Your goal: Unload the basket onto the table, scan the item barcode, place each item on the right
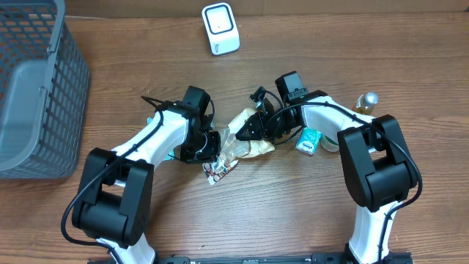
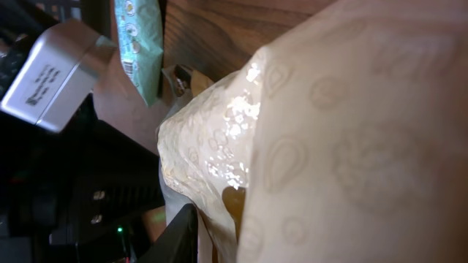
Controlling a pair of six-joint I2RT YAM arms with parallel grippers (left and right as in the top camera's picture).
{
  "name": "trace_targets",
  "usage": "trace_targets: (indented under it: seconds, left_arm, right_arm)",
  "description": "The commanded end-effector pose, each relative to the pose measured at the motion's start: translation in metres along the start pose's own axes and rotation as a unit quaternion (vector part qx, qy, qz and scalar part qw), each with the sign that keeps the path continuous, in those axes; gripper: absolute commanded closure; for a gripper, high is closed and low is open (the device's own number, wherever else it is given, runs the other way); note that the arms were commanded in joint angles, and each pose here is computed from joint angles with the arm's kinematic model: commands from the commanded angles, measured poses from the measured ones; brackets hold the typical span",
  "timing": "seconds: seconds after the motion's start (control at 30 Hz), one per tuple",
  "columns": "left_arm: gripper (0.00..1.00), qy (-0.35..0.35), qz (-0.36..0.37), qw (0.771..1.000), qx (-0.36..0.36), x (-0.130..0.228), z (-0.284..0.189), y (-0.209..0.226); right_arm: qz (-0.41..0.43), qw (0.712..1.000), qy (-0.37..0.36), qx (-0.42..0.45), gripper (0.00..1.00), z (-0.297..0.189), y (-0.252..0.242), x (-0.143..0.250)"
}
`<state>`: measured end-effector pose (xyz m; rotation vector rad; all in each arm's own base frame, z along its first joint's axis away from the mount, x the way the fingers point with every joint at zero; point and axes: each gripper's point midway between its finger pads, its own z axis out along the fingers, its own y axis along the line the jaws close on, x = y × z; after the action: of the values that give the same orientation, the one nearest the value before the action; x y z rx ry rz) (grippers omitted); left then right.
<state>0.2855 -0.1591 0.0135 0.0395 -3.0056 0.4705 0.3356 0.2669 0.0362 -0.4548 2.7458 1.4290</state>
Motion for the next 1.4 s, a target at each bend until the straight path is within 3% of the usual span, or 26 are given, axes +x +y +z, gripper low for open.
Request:
trace_targets:
  seconds: [0.0,0.37,0.63,0.93,1.13,1.37]
  left_arm:
    - [0.96,0.004,-0.012,1.0,-0.025,-0.01,0.0,0.011]
    - [0.96,-0.052,0.001,0.999,-0.01,-0.059,-0.083,-0.003]
    - [0.96,-0.117,-0.027,0.993,-0.008,-0.092,-0.156,0.014]
    - [0.9,-0.087,-0.079,0.992,-0.054,-0.077,-0.156,0.058]
    - [0.63,-0.089,-0.11,0.984,-0.106,-0.074,-0.158,0.086]
    - [0.3,-0.16,-0.167,0.965,-0.12,-0.102,-0.179,0.132]
  right_arm:
    - [-0.003,0.999,0.009,-0.037,0.78,0.002,0.011,0.005]
    - [-0.038,0.997,-0.01,-0.068,0.78,-0.012,0.041,-0.014]
    - [-0.068,0.995,-0.018,-0.069,0.89,-0.018,0.049,-0.016]
    - [-0.074,0.997,-0.023,-0.014,0.96,-0.012,0.034,-0.019]
    - [-0.073,0.997,-0.031,-0.013,0.96,-0.018,0.032,-0.022]
    - [-0.131,0.99,-0.055,0.008,0.96,-0.045,0.05,-0.031]
